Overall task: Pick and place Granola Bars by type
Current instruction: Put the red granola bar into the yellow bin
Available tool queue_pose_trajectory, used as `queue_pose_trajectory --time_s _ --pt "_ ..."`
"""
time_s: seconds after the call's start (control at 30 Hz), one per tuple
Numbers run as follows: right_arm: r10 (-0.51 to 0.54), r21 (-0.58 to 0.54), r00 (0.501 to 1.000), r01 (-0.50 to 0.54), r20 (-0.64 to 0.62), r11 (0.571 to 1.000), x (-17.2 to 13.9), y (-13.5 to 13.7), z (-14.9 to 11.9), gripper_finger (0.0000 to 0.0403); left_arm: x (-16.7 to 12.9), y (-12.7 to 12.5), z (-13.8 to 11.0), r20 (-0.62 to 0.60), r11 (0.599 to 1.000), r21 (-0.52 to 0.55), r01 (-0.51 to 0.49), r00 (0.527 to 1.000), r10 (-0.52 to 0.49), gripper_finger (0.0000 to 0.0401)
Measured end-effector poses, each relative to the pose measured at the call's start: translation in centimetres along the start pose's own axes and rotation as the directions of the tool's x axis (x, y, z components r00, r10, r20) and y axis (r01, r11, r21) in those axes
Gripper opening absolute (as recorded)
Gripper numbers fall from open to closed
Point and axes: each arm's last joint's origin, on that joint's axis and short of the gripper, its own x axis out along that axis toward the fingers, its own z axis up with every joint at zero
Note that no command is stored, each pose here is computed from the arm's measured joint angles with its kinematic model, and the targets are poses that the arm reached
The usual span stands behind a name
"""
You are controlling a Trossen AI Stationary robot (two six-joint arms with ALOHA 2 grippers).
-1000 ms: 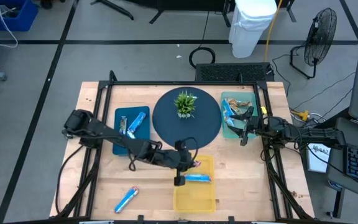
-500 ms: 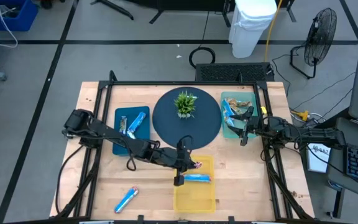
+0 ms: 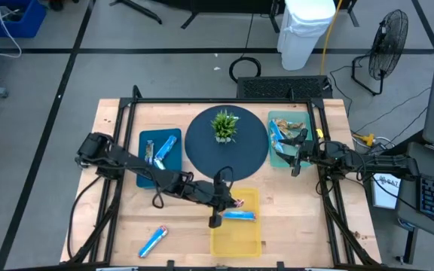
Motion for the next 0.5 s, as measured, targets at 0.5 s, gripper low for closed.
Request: queue_pose_trajectory --time_s 0.5 --pt "0.0 0.0 1.0 0.0 0.0 1.0 0.0 0.0 0.0 0.0226 -0.01 -0.01 -0.27 -0.026 0.999 -0.049 -0.006 1.0 0.005 0.0093"
